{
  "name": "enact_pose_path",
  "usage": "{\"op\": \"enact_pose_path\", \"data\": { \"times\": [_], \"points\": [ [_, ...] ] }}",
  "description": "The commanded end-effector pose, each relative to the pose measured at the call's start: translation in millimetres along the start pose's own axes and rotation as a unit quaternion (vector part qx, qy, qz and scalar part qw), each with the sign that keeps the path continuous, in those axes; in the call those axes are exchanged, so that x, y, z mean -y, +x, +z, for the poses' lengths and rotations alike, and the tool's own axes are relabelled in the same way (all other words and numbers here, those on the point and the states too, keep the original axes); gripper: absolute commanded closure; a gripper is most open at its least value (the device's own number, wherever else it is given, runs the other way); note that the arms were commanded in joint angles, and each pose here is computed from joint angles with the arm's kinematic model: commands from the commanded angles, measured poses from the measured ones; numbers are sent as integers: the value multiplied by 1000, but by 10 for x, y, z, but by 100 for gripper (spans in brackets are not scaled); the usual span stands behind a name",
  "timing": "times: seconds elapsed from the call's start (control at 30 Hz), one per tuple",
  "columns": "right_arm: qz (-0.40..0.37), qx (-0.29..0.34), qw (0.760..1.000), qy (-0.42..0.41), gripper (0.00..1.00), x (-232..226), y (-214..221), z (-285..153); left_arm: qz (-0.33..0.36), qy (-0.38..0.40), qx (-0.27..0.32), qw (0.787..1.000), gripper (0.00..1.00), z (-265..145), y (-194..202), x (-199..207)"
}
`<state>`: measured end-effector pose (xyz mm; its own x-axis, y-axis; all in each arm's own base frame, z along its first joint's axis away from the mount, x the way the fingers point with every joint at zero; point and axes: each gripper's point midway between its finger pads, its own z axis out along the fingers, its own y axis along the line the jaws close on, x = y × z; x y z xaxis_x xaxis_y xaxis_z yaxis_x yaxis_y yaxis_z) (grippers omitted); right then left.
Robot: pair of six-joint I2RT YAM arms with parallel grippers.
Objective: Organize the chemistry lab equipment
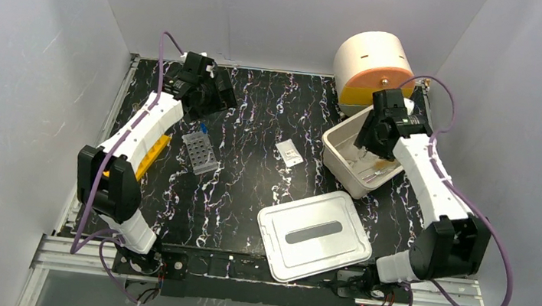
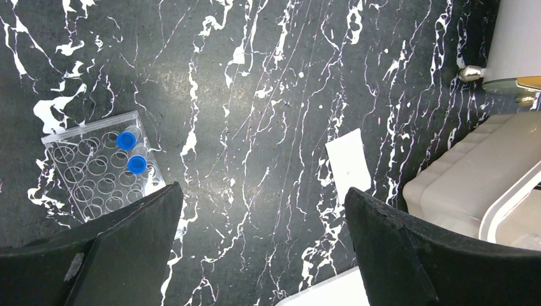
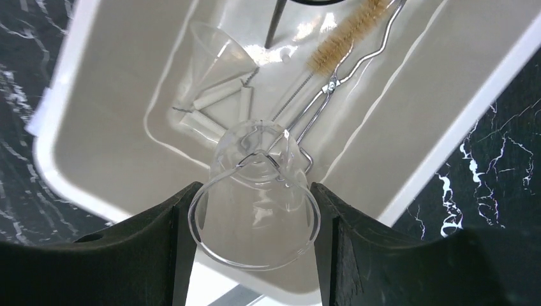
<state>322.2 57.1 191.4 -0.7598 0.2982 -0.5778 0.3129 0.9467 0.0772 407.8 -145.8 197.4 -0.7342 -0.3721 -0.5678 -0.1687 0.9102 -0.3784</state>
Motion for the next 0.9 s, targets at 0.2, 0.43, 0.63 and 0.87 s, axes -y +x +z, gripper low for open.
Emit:
{"op": "enact_pose_path", "data": {
  "times": [0.2, 0.43, 0.63, 0.87],
  "points": [
    [-27, -59, 997, 42, 46, 64, 248, 532, -3, 14, 9, 1000, 2, -161, -19, 7],
    [-39, -105, 994, 1, 45, -65, 515, 708, -1, 10, 8, 1000, 2, -143, -8, -14],
    [-49, -133, 990, 15, 44, -29, 657, 853, -1, 10, 7, 1000, 2, -122, -10, -14],
    [-67, -142, 987, 28, 42, 13, 765, 1068, -1, 8, 8, 1000, 2, -130, -7, -23]
  ]
}}
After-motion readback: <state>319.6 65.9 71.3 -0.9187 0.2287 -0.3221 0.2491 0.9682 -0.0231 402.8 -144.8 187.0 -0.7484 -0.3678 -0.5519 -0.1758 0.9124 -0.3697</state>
